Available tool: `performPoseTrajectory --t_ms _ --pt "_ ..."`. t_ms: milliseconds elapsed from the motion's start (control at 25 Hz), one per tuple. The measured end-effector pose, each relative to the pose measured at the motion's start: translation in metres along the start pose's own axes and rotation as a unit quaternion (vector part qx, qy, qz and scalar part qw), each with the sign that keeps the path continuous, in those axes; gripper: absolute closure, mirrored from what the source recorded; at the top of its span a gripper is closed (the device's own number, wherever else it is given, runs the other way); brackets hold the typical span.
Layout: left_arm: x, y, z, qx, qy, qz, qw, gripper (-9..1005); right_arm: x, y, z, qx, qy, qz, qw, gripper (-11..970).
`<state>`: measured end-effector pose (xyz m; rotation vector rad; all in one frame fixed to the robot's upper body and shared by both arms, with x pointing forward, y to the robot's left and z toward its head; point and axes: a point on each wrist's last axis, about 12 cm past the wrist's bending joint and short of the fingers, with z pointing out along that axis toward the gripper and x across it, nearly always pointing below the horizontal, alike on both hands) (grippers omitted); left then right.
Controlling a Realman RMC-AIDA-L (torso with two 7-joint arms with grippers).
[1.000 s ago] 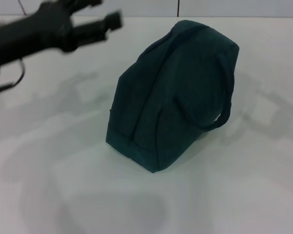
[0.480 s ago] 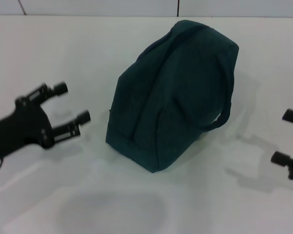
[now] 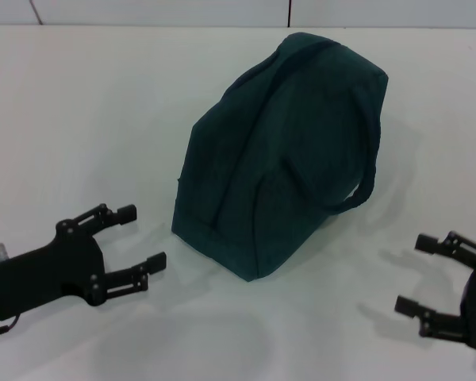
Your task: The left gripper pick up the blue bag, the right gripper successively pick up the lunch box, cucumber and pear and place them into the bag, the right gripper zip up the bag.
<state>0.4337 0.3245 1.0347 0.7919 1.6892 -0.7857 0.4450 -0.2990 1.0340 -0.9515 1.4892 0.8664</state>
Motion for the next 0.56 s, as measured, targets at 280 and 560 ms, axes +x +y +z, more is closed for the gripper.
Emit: performPoseTrajectory --t_ms 280,560 --pt "0.0044 -0.0050 -0.0029 0.007 0.007 -0.006 1.000 120 0.0069 0.0024 0.0035 0.001 0.021 0.004 1.000 84" --pt "0.0061 -0.0069 -0.0030 0.012 0.012 -0.008 1.000 121 0.0091 0.0034 0.0033 0.007 0.024 0.006 1.000 84"
